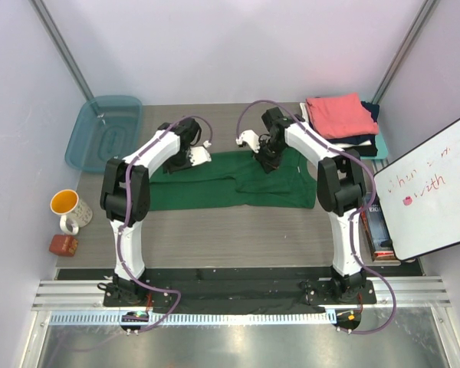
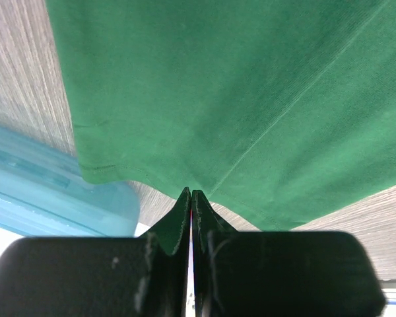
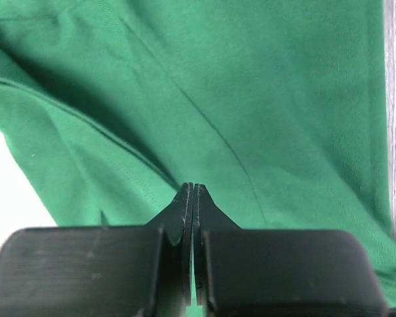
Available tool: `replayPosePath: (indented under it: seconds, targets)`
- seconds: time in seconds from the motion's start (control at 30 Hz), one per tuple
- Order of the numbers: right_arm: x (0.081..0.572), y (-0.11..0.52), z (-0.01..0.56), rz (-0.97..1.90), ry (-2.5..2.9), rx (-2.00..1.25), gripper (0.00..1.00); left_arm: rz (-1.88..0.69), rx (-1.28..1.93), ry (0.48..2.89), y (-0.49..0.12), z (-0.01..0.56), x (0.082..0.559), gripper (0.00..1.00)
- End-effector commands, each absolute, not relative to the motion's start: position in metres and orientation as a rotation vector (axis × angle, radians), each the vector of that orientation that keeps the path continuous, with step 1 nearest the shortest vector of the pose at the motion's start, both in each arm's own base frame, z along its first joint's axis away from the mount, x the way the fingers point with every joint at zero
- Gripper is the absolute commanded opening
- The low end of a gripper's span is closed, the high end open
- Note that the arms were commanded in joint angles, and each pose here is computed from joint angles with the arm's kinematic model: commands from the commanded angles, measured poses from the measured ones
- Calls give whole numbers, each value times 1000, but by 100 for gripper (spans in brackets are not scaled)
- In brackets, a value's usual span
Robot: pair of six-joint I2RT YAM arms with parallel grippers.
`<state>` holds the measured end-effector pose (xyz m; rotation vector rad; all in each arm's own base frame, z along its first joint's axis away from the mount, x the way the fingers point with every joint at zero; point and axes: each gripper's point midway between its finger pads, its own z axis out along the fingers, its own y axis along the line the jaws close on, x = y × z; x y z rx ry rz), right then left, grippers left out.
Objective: Fold and stack the t-shirts
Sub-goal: Fold the other side of the tshirt into a rectangle
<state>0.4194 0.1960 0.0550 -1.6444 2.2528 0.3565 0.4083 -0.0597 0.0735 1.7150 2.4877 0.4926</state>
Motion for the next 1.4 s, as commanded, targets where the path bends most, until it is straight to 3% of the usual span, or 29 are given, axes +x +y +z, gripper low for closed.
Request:
replayPosePath:
  seconds: [0.0,0.47,0.8,1.07,1.17,1.37]
  targets:
    - [429,212,52,379,2200,-1646,1,484,1648,2474,-63,87,411,0]
    - [402,227,45,408,2181,-1732,1,482,1645,2467,-69,89,421,0]
    - [299,206,70,799,2261,-2150,1,482,1662,2450,-71,91,429,0]
    - [272,215,75,819,2271,-2192,1,471,1689,2435,-79,91,429,0]
    - [278,220,75,758,2301,-2128,2,472,1687,2426,-81,93,430,0]
    - [379,220,85,146,2282,-1649,9,572,1597,2394,-75,97,441,0]
